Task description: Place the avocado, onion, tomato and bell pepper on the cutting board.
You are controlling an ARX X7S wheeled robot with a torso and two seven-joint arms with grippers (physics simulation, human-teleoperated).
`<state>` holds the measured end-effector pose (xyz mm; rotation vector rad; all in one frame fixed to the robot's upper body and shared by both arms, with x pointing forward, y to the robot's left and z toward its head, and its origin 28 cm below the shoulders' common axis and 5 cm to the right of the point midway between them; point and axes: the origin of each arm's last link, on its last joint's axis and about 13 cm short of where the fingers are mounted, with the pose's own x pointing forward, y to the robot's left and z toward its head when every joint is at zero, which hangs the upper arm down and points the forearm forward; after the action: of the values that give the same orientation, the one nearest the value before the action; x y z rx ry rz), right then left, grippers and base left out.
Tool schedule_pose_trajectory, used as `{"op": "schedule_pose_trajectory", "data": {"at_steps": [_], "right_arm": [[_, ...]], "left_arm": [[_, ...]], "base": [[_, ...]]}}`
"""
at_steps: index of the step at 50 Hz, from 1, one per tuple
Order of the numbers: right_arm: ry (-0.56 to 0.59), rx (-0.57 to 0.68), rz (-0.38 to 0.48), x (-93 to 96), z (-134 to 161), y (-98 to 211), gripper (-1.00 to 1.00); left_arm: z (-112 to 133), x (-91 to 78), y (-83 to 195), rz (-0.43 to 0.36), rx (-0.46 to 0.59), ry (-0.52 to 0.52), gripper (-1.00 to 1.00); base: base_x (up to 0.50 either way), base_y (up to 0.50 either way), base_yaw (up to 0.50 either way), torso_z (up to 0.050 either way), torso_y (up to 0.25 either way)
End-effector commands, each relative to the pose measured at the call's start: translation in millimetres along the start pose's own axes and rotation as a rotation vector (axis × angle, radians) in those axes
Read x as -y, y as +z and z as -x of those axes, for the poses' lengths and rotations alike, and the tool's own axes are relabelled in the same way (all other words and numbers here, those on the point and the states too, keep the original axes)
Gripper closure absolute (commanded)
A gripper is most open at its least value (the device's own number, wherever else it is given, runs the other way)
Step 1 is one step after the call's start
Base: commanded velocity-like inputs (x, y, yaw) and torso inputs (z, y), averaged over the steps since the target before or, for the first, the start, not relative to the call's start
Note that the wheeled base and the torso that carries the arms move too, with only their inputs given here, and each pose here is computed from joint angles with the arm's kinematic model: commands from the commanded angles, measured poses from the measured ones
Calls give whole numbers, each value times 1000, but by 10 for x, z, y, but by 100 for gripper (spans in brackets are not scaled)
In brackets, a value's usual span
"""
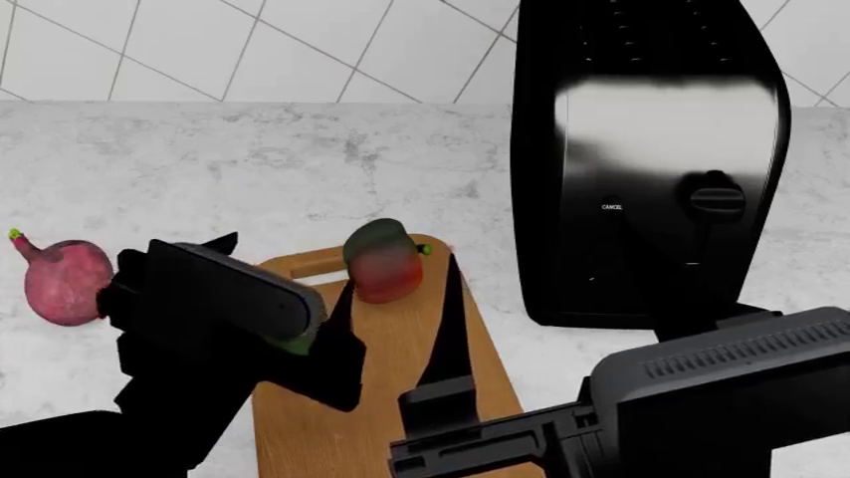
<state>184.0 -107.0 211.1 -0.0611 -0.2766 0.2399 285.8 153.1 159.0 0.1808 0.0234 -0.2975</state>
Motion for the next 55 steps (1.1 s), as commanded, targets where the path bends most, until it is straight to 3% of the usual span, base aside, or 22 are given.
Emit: {"op": "schedule_pose_trajectory", "data": {"at_steps": [1, 13, 17, 24, 35, 44, 55], "right_arm": [[4, 17, 6, 1, -8, 18, -100], [3, 32, 5, 13, 18, 45, -100], [2, 32, 3, 16, 20, 45, -100], [3, 39, -2, 17, 26, 55, -100], [5, 38, -2, 13, 28, 61, -100], [4, 41, -2, 13, 34, 69, -100], [13, 41, 0, 6, 28, 66, -100]], "left_arm": [[94, -66, 252, 61, 105, -8, -100], [175, -296, 423, 135, 168, 105, -100], [145, -409, 449, 183, 176, 188, -100], [100, -595, 436, 200, 179, 324, -100], [128, -831, 309, 165, 93, 432, -100], [183, -860, 124, 110, 22, 471, -100], [153, -819, 2, 98, -13, 450, -100]], "base": [[0, 0, 0, 0, 0], [0, 0, 0, 0, 0], [0, 0, 0, 0, 0], [0, 0, 0, 0, 0], [0, 0, 0, 0, 0], [0, 0, 0, 0, 0], [0, 0, 0, 0, 0]]}}
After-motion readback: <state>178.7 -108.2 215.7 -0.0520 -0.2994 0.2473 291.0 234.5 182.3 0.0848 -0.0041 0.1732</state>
